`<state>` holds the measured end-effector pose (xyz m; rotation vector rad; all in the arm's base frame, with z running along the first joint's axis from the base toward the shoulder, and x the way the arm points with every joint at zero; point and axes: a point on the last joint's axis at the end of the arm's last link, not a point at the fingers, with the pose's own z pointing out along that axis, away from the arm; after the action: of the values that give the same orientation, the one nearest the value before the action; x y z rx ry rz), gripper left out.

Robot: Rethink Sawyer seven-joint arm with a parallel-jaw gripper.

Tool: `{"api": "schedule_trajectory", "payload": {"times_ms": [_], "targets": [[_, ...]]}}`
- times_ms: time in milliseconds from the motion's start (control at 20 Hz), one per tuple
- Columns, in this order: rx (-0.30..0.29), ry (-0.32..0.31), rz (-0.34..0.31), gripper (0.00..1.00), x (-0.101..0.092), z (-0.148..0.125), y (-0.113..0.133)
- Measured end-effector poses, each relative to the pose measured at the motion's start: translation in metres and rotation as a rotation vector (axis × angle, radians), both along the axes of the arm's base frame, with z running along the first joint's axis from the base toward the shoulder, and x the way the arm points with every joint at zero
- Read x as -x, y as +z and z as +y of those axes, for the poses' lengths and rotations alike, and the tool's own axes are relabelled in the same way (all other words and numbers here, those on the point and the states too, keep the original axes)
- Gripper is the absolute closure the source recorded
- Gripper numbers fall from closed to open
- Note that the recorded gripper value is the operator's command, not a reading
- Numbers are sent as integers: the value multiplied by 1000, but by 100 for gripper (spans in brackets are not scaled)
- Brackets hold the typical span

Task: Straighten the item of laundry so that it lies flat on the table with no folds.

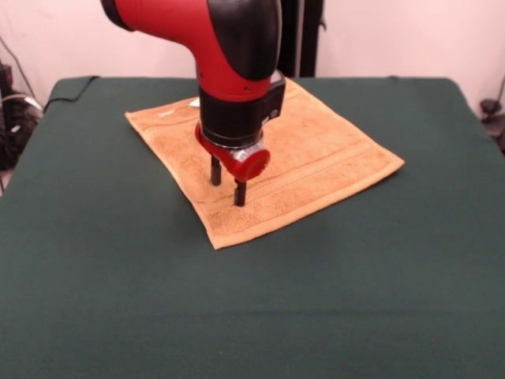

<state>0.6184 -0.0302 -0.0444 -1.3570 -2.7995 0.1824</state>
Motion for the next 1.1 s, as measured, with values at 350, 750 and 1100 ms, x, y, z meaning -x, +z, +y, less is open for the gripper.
{"api": "schedule_trajectory", "payload": {"times_ms": [350, 750, 1100], "targets": [[18, 11, 1, 0, -1, 2, 0], [17, 6, 0, 0, -1, 2, 0], [16, 5, 0, 0, -1, 2, 0]]}}
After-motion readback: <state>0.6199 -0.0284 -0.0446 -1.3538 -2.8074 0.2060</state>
